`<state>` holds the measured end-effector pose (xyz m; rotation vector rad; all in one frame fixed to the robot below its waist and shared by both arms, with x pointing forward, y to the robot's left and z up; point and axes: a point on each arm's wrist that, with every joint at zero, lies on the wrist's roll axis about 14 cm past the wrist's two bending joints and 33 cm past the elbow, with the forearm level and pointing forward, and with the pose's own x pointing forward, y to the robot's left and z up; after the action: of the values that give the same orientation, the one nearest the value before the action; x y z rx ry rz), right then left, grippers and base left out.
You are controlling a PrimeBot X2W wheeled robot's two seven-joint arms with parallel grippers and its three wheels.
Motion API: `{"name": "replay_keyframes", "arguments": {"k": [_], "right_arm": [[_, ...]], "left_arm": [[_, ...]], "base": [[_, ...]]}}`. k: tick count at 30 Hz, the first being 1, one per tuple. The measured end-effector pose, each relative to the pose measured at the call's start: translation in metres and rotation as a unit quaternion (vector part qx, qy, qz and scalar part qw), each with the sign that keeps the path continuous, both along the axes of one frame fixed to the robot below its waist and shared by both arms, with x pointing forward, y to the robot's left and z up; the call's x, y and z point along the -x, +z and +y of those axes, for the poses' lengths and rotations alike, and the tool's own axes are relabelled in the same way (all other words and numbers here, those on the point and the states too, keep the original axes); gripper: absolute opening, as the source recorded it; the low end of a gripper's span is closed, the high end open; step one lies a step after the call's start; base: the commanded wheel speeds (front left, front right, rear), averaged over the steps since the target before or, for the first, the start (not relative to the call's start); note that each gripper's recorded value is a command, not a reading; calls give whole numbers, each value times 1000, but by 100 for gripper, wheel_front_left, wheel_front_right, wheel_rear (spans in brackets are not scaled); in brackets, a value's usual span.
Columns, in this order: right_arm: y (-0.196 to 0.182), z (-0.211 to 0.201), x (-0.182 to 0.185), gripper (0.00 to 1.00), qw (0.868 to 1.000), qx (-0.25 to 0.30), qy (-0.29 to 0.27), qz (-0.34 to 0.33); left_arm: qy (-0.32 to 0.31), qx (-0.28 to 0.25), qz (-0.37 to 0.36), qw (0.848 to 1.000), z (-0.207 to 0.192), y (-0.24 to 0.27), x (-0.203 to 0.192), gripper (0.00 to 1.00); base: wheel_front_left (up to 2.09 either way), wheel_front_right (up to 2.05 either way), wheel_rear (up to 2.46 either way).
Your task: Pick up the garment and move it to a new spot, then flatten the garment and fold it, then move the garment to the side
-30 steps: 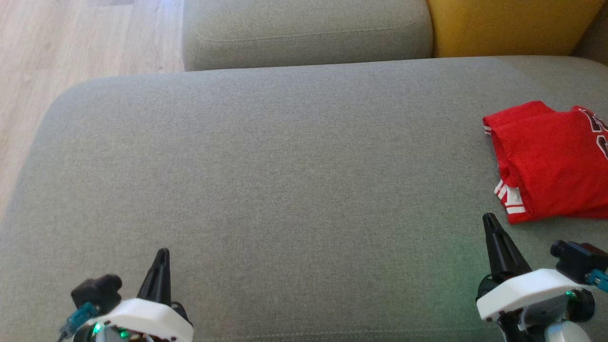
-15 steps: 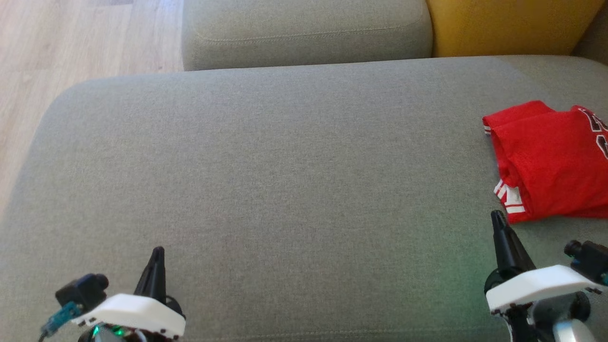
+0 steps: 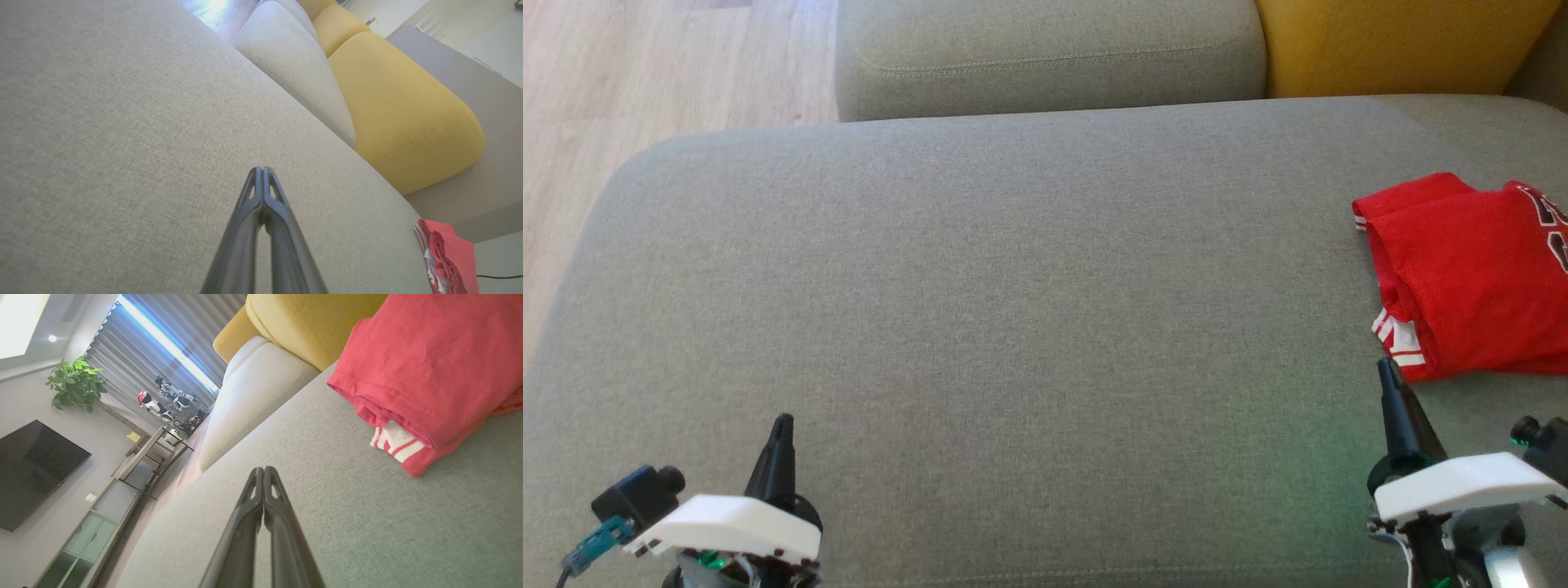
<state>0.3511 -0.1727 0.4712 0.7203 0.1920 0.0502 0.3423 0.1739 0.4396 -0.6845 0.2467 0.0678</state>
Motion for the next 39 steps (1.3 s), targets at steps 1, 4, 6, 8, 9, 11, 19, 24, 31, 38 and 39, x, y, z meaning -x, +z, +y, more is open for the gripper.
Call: {"name": "replay_keyframes", "arguments": {"k": [1,4,6,8,9,11,19,24,31,38,39], "right_arm": [[1,0,-1,0,1000,-6,-1,-2],[3,-1,-3,0,1000,-29,-7,-4],[2,-2,-3,0,999,-40,-11,-2],[2,-3,-3,0,999,-45,-12,-2],[2,-3,-3,0,999,-51,-14,-1],[1,-6,-3,0,998,-63,-20,0],[4,-9,-8,0,994,-107,-31,-4],[2,-11,-7,0,990,-136,-39,0],[5,-14,-11,0,983,-176,-49,-3],[3,-20,-11,0,973,-220,-66,-1],[3,-20,-11,0,972,-225,-67,-1]], "left_arm": [[0,6,-1,1000,0,0,0,0],[2,31,-2,1000,-2,2,-3,0],[4,42,-1,999,-2,3,-5,0],[6,49,-3,999,-1,4,-6,0],[9,56,-4,998,-1,5,-6,0],[14,68,-1,998,1,4,-6,0],[21,115,4,993,0,3,-7,0],[28,144,-4,989,4,8,-12,0],[36,186,-4,982,4,9,-13,0],[42,235,-10,971,2,13,-17,0],[42,241,-12,969,3,14,-18,0]], "base": [[0,0,0],[0,0,0],[0,0,0],[0,0,0],[0,0,0],[0,0,0],[0,0,0],[0,0,0],[0,0,0],[0,0,0],[0,0,0]]}}
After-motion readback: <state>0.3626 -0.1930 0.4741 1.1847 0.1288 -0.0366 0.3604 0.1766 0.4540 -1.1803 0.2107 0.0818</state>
